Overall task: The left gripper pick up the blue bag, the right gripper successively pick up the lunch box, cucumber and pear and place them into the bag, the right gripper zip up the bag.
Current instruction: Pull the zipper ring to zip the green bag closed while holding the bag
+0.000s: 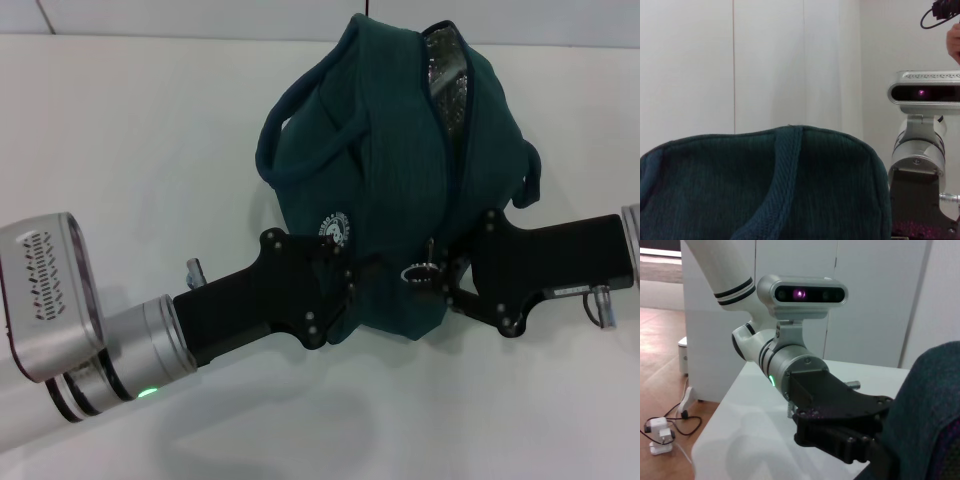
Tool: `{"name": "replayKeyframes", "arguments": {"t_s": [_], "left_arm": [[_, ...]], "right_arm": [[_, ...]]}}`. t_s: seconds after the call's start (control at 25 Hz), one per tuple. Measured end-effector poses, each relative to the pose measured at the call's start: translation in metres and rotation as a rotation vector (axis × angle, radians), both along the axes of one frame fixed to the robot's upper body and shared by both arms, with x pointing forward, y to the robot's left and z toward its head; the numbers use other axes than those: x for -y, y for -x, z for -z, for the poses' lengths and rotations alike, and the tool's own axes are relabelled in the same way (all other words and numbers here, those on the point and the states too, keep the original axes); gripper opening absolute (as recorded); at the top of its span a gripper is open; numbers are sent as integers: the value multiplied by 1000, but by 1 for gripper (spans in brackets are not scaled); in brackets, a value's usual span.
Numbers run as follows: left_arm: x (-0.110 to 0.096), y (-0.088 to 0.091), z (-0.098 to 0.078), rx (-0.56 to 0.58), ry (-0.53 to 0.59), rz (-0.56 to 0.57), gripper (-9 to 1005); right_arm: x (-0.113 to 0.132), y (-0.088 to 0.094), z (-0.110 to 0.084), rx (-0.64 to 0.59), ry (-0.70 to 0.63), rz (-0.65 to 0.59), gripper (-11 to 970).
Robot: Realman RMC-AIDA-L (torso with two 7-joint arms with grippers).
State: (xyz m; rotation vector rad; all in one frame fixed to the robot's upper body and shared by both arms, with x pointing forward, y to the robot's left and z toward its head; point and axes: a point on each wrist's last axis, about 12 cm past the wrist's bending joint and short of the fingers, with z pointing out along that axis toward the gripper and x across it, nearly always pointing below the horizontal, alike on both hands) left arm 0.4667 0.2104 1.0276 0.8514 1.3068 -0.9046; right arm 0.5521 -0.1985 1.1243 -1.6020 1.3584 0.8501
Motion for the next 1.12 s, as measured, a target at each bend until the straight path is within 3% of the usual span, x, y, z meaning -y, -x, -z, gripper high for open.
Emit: {"name": "replayKeyframes", "arguments": {"t_s": [0.48,1.12], "left_arm": [[0,1,1,22,-15,-3,63],[-1,3,2,37,-32,1,63]], "right_arm": [[16,2,-7,144,-192,86,21],[28,3,-14,258,-351,162,19]]}}
